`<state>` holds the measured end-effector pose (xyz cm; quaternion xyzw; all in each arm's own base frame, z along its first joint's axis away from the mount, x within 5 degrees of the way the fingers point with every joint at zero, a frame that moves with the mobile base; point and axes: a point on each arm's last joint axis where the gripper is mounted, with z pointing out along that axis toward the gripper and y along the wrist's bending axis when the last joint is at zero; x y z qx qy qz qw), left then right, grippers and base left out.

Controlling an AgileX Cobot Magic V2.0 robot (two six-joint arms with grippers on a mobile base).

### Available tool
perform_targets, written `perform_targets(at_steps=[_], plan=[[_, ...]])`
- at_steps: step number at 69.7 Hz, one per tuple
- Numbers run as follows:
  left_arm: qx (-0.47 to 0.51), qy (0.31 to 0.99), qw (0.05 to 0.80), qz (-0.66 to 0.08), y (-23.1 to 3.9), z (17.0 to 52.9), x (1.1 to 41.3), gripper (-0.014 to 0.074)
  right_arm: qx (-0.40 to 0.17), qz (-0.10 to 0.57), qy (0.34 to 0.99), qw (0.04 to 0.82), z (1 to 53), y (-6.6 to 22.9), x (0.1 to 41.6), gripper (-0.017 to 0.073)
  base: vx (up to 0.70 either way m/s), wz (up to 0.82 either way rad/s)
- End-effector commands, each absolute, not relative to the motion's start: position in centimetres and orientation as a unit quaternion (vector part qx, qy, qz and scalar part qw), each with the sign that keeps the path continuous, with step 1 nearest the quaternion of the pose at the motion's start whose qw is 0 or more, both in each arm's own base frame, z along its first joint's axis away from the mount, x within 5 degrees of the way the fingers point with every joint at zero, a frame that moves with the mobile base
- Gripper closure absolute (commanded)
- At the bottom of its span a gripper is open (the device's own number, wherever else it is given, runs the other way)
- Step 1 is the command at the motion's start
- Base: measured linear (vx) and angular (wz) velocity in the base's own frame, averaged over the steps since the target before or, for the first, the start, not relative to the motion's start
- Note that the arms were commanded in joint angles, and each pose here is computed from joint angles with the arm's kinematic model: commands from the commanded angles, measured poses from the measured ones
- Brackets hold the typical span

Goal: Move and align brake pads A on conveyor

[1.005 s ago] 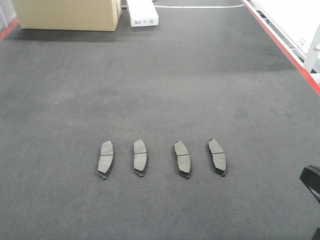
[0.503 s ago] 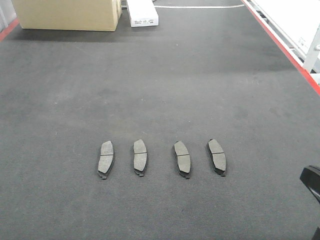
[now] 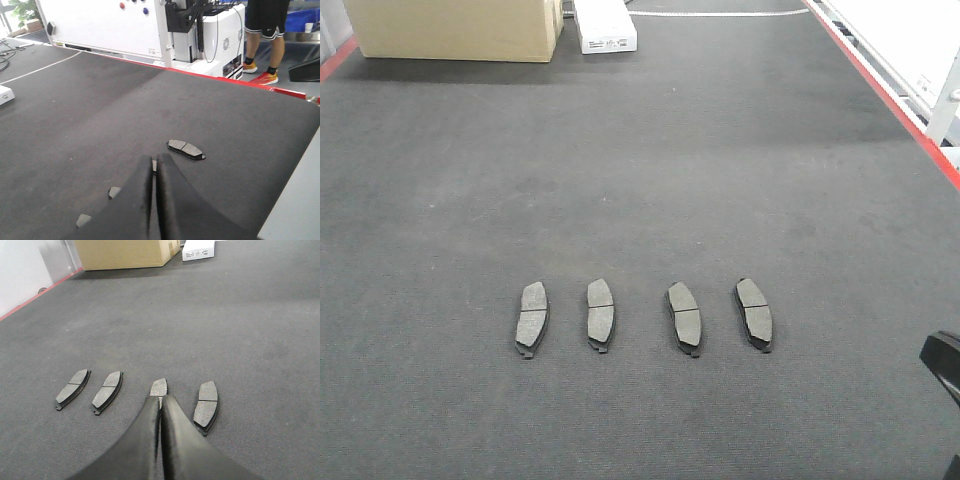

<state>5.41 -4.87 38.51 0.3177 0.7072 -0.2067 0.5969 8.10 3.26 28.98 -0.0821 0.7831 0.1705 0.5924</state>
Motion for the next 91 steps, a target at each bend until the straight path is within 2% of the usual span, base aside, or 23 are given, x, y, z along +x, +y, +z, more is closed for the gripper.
perform_targets(at_steps=[1,30,46,60,75,91], plan=[[0.311,0.679,0.626,-0.227,-5.0,39.8,5.3,0.06,-0.09,0.178,0.756,0.624,30.4,3.4,8.2,0.0568,0.0,0.0],[0.323,0.67,0.632,-0.22,-5.1,39.9,5.3,0.06,-0.09,0.178,0.756,0.624,30.4,3.4,8.2,0.0568,0.0,0.0],[0.245,0.687,0.667,-0.154,-2.9,39.3,5.0,0.06,-0.09,0.178,0.756,0.624,30.4,3.4,8.2,0.0568,0.0,0.0],[0.135,0.701,0.698,-0.056,-0.5,36.1,3.2,0.06,-0.09,0.178,0.756,0.624,30.4,3.4,8.2,0.0568,0.0,0.0],[0.041,0.699,0.713,0.034,0.4,31.7,2.0,0.06,-0.09,0.178,0.756,0.624,30.4,3.4,8.2,0.0568,0.0,0.0],[-0.005,0.686,0.724,0.072,0.5,27.2,3.2,0.06,-0.09,0.178,0.756,0.624,30.4,3.4,8.2,0.0568,0.0,0.0]])
